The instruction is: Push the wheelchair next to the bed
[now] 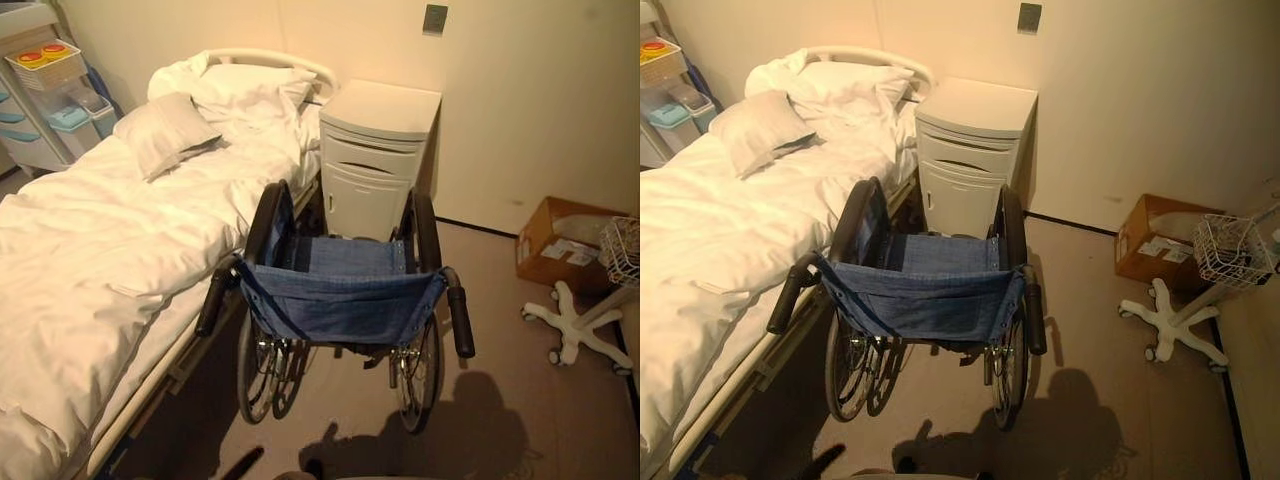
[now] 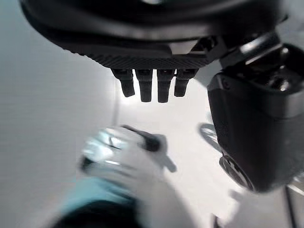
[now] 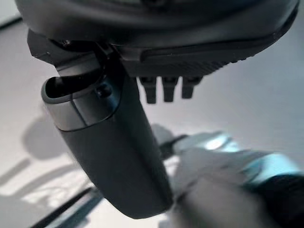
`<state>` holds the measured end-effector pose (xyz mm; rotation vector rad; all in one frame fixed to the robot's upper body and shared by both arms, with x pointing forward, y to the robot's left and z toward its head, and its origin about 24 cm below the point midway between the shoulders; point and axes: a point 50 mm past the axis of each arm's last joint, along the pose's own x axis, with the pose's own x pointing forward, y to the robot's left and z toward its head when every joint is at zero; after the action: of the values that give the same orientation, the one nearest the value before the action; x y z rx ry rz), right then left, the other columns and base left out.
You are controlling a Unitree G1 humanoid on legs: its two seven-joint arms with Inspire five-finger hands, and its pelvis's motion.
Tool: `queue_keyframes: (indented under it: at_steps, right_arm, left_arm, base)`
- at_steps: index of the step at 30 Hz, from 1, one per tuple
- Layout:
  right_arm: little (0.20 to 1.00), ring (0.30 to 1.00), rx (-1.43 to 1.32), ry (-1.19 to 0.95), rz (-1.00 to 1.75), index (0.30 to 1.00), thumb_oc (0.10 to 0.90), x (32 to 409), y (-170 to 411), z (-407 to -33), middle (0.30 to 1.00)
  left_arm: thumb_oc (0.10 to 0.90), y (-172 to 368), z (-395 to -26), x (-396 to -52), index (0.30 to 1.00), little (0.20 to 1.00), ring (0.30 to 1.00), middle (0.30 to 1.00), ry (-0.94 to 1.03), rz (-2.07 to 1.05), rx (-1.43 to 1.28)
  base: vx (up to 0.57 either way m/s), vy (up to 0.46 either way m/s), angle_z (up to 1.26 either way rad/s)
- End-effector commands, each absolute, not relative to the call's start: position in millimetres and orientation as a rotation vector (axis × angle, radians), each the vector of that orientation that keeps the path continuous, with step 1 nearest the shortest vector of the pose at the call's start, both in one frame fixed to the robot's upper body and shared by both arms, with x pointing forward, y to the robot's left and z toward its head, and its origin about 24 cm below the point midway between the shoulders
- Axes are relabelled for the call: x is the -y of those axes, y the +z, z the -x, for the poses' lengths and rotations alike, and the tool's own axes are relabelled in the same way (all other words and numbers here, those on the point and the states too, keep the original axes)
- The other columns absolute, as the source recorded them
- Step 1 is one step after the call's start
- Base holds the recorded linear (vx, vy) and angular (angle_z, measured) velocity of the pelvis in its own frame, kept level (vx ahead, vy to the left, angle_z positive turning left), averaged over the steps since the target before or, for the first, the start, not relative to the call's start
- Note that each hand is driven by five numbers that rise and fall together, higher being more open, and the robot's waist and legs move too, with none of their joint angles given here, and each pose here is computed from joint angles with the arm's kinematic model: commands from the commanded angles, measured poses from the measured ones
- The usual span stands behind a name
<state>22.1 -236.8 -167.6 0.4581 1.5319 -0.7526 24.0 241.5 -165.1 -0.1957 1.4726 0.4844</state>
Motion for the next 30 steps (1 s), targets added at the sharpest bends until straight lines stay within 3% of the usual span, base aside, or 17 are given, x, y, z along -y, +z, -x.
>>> queue_keyframes:
  at_steps: [1, 10, 17, 30]
  right_arm:
    - [0.9, 0.9, -1.475, -0.643, -0.347, 0.9, 0.8, 249.7, -165.0, -36.2, 0.9]
    - [0.9, 0.9, -1.536, -0.345, -0.166, 0.9, 0.8, 223.6, -174.0, -17.6, 0.9]
    - [0.9, 0.9, -1.582, -0.304, -0.304, 0.9, 0.8, 212.5, -175.4, -14.6, 0.9]
    - [0.9, 0.9, -1.605, -0.275, -0.25, 0.9, 0.8, 210.5, -175.6, -20.7, 0.9]
  left_arm:
    - [0.8, -162.0, -49.5, -252.9, 0.9, 0.9, 0.9, 0.9, 0.505, 0.118, -1.361]
    - [0.8, -173.4, -14.1, -227.6, 0.9, 0.9, 0.9, 0.9, 0.534, 0.105, -1.534]
    - [0.8, -174.7, -18.3, -219.8, 0.9, 0.9, 0.9, 0.9, 0.51, 0.059, -1.575]
    - [0.8, -175.7, -23.8, -211.7, 0.9, 0.9, 0.9, 0.9, 0.506, 0.098, -1.59]
  base:
    - [0.0, 0.047, -0.03]
    - [-0.01, 0.041, -0.07]
    - [-0.01, 0.016, -0.01]
    - [0.0, 0.003, 0.0]
